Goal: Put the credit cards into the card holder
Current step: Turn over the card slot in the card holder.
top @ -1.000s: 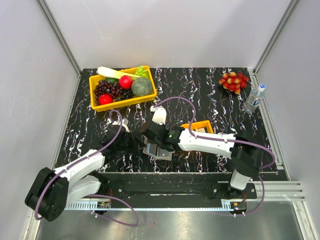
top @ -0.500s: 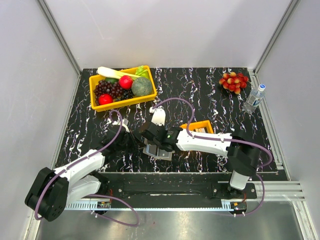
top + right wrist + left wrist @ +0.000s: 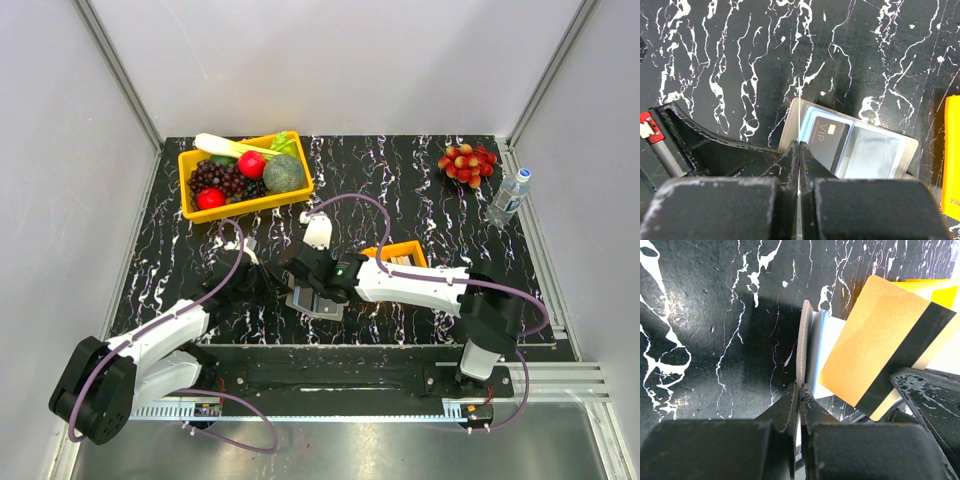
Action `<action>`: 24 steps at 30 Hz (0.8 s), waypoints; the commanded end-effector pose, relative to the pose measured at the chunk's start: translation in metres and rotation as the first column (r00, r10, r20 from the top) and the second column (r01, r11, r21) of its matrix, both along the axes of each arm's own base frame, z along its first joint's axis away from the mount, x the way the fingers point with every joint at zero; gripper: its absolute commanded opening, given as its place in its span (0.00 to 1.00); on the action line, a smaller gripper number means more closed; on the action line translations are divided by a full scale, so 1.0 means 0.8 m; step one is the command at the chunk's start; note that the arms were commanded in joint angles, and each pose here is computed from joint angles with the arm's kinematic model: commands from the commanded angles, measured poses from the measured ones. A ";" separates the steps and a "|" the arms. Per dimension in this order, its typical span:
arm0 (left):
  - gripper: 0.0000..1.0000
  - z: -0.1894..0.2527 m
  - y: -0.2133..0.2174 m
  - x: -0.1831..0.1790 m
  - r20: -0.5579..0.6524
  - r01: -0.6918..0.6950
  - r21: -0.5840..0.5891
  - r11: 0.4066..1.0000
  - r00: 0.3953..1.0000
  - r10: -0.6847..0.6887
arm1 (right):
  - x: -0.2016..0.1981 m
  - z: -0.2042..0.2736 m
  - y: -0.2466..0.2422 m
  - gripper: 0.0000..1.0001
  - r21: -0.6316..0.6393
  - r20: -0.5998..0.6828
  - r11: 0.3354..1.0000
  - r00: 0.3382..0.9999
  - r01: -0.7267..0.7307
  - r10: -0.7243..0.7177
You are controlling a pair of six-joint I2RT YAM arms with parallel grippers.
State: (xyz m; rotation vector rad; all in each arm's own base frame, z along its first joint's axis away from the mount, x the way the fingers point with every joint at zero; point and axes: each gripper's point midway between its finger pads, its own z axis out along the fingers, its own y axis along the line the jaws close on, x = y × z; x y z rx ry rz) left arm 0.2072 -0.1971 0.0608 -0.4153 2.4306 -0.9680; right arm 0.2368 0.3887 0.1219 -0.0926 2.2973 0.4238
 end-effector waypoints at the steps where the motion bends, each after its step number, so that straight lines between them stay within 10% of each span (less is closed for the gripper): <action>1: 0.00 0.008 -0.004 0.004 0.031 -0.005 -0.023 1.000 0.999 0.006 | 0.000 0.039 0.015 0.00 0.097 0.032 0.995 0.999 -0.008 0.005; 24: 0.00 0.003 0.000 0.003 0.014 -0.016 0.000 1.000 1.000 0.016 | -0.002 0.005 -0.011 0.00 -0.022 0.017 1.000 1.000 0.014 -0.014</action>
